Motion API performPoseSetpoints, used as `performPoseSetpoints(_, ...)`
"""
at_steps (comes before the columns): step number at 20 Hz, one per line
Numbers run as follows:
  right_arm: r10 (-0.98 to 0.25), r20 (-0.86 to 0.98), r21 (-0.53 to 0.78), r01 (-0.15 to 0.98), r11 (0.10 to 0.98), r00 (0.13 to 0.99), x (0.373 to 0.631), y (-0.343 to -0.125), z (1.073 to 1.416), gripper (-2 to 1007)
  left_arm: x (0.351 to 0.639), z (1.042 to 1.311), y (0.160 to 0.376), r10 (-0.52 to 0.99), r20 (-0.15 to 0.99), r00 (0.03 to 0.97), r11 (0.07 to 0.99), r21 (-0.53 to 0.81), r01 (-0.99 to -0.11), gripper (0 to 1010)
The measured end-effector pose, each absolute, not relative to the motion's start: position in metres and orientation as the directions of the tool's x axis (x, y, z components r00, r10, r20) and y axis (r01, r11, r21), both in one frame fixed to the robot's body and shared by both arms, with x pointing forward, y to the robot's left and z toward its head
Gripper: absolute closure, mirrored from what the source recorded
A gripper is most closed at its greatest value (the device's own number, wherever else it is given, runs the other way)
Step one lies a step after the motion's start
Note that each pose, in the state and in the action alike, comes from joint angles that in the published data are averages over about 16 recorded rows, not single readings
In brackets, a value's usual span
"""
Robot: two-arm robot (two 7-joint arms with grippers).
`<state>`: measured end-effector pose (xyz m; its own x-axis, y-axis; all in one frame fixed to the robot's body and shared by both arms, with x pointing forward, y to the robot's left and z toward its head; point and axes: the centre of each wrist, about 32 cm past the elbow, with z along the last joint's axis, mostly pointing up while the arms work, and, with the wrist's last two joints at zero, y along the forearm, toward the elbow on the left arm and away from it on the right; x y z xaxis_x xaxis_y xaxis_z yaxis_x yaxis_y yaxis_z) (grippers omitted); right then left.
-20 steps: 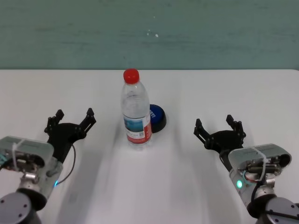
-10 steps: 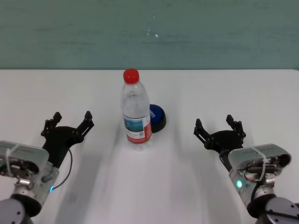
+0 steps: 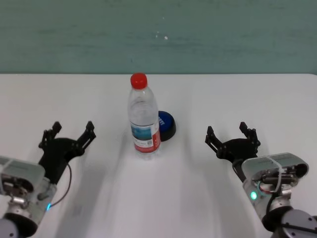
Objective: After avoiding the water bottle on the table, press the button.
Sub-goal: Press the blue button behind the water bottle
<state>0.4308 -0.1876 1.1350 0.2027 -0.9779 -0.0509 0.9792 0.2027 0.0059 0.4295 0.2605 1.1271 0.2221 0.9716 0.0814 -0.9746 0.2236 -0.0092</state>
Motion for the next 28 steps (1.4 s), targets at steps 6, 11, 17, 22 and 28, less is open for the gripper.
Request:
performPoseSetpoints(6,-0.978,-0.051,0.006,0.979,0.203,0.203,0.431,-0.188,1.135,1,0.422,1.128,0.266,0.967,0.087,0.238,0.240,-0.016,-0.971,0)
performPoseSetpoints(11,-0.978,-0.051,0.006,0.979,0.203,0.203,0.431,-0.188,1.135,1,0.415,1.129,0.270,0.963,0.089,0.256,0.258,-0.021,-0.966,0)
performPoseSetpoints(17,-0.978,-0.051,0.006,0.979,0.203,0.203,0.431,-0.188,1.135,1,0.407,1.132,0.273,0.956,0.089,0.281,0.284,-0.025,-0.958,0)
performPoseSetpoints(22,-0.978,-0.051,0.006,0.979,0.203,0.203,0.431,-0.188,1.135,1,0.399,1.134,0.275,0.949,0.088,0.303,0.307,-0.025,-0.952,0)
performPoseSetpoints(28,-0.978,-0.051,0.006,0.979,0.203,0.203,0.431,-0.188,1.135,1,0.391,1.135,0.275,0.940,0.089,0.329,0.332,-0.025,-0.943,0)
